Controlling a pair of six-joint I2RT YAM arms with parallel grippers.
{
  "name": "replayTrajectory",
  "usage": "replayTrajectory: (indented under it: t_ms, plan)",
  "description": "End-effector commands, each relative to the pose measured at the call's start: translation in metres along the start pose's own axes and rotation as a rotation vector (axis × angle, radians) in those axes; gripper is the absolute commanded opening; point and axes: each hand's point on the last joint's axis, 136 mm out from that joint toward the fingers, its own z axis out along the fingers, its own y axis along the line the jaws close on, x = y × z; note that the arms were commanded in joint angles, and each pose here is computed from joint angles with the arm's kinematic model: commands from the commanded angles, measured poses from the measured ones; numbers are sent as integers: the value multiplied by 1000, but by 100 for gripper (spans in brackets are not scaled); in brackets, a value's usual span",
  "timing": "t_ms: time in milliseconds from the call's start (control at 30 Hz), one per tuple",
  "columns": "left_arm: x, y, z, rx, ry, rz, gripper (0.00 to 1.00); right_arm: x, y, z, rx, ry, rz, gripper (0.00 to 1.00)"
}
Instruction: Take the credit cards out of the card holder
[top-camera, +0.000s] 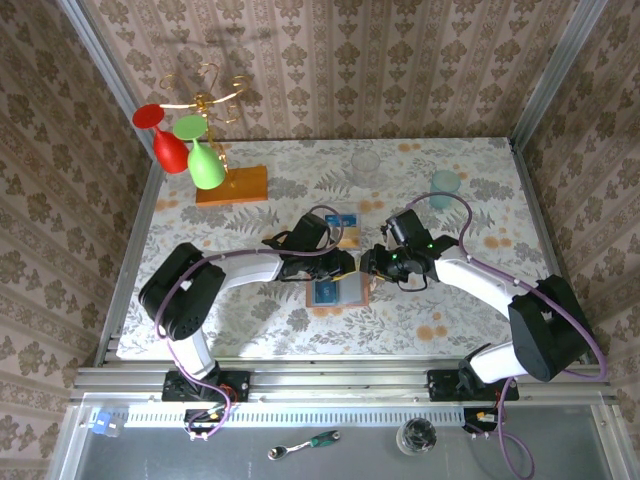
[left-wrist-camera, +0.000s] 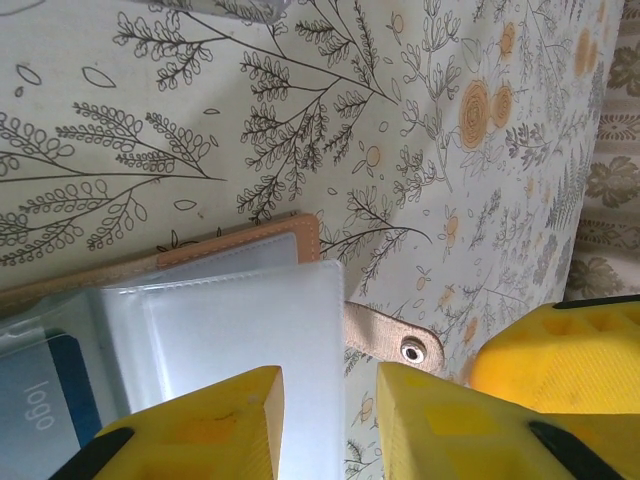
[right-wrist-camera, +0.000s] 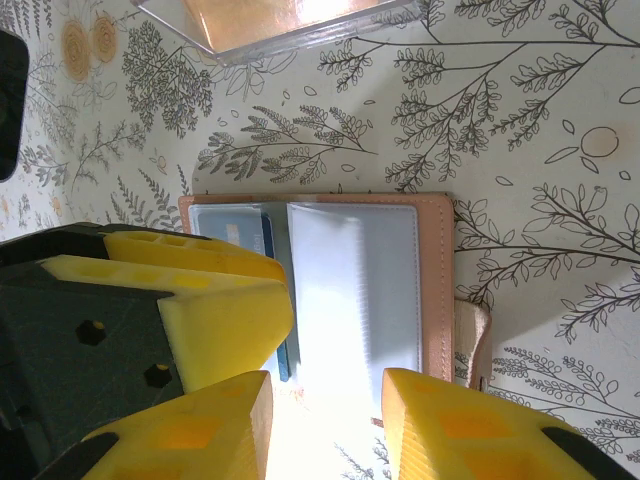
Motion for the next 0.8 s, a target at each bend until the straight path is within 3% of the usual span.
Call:
replayTrajectory:
  t_ms: [0, 767]
  plan:
    - [2, -7, -2, 18, 7, 15, 32, 4, -1, 1, -5, 12, 9, 36]
    - [4, 40, -50, -5, -105, -53, 30, 15, 47, 48, -32, 123, -56, 36]
